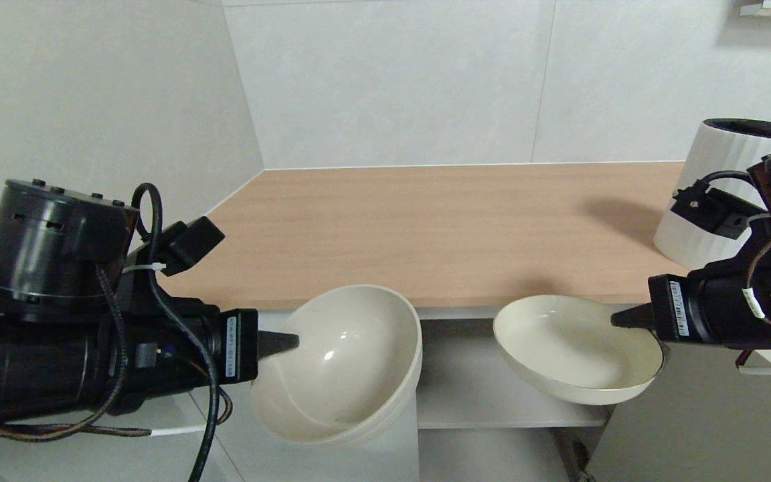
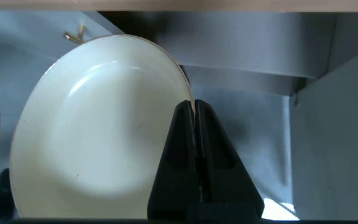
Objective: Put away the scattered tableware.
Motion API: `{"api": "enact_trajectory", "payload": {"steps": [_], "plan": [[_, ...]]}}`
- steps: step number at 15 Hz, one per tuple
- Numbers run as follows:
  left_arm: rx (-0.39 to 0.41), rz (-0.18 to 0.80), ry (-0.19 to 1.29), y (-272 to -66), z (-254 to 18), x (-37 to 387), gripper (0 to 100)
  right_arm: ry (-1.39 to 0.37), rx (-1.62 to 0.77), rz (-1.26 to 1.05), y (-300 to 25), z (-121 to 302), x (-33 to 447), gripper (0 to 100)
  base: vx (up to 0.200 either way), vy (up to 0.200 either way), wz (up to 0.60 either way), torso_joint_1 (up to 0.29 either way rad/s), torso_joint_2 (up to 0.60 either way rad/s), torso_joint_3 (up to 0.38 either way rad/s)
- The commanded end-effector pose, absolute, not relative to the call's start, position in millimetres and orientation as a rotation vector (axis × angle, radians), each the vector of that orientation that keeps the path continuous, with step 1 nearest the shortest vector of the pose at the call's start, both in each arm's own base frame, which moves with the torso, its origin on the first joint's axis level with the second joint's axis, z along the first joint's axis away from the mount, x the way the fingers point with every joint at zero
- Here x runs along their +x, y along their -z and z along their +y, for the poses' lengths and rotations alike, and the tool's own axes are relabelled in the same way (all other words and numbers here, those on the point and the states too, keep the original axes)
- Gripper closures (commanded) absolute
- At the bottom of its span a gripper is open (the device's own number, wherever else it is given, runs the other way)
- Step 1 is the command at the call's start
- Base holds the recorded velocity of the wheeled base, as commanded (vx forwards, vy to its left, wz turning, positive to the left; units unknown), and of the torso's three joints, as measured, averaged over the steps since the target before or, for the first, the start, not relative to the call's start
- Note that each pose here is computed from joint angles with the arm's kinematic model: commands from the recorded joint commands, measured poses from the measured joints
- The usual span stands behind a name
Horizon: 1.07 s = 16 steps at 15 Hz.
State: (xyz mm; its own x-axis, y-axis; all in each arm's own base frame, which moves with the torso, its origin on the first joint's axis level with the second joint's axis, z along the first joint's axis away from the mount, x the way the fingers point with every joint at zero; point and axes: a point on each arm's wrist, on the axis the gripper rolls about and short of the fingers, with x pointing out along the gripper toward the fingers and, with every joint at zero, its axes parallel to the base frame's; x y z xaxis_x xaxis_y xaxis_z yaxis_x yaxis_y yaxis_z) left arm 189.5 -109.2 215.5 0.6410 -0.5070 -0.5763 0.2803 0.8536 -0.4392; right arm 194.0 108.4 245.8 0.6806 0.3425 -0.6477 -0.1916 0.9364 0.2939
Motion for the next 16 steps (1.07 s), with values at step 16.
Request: {"api": "enact_trajectory", "payload": {"steps": [16], "plan": [[-0.290,0.815,0.455,-199.9,-117.2,195.5,100,-0.275,0.172,0.843,-223.8,114.4,206.0,100,-0.038,0.000,0.00,-0.015,0.05,0.030]]}}
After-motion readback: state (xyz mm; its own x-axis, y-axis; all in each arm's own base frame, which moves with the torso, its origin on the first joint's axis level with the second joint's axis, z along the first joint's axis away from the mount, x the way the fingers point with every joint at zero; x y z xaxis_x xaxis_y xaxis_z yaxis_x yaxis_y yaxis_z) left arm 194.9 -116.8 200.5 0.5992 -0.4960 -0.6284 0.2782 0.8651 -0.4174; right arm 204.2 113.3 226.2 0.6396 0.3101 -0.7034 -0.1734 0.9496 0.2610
